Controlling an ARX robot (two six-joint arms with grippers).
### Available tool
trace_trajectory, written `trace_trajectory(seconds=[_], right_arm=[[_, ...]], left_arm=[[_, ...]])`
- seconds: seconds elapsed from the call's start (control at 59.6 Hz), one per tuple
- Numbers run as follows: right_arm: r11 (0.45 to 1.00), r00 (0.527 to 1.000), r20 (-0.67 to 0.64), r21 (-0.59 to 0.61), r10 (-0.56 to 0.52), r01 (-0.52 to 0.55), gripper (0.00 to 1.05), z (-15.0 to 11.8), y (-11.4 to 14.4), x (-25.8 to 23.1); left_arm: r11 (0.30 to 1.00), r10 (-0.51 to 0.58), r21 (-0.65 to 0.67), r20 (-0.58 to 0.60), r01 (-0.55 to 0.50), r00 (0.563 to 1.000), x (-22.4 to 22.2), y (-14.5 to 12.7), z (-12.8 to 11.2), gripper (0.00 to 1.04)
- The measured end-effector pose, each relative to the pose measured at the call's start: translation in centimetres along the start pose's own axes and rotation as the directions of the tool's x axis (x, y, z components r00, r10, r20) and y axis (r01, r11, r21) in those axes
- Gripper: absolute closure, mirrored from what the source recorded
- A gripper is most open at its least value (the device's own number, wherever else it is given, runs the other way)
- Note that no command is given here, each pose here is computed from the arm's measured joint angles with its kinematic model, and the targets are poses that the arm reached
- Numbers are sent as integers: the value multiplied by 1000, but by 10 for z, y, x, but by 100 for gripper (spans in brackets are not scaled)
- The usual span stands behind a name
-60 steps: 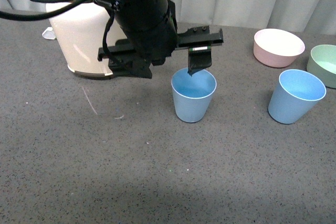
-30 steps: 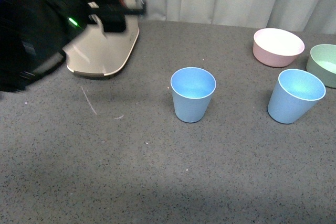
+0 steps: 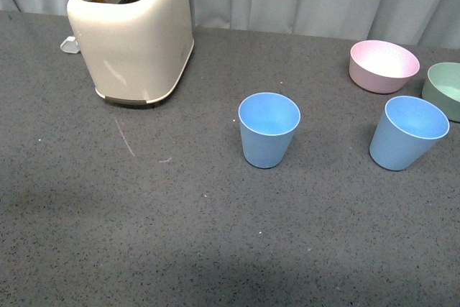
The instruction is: Stack blue cups with both arms
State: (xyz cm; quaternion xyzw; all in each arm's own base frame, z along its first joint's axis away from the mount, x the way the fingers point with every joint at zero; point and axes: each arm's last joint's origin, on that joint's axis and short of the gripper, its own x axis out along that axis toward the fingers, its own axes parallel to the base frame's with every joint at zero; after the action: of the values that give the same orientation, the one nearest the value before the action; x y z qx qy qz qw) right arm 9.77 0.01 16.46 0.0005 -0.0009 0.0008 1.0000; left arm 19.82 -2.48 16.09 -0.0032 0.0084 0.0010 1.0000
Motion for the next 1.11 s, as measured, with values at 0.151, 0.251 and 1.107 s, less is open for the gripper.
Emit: trace_trajectory(seconds=[0.151, 0.251, 1.107], right_arm=[[1000, 1000, 0, 0, 0, 0, 10, 0, 0, 0], [1000, 1000, 0, 0, 0, 0, 10, 0, 0, 0], [1000, 1000, 0, 0, 0, 0, 10, 0, 0, 0]], left_arm=[[1000, -10, -1, 4, 10, 1000, -16, 6, 1, 101], [1000, -7, 0, 1, 7, 1000, -26, 11, 0, 101], [1000, -4, -1, 36, 4, 999, -75, 25, 11, 101]])
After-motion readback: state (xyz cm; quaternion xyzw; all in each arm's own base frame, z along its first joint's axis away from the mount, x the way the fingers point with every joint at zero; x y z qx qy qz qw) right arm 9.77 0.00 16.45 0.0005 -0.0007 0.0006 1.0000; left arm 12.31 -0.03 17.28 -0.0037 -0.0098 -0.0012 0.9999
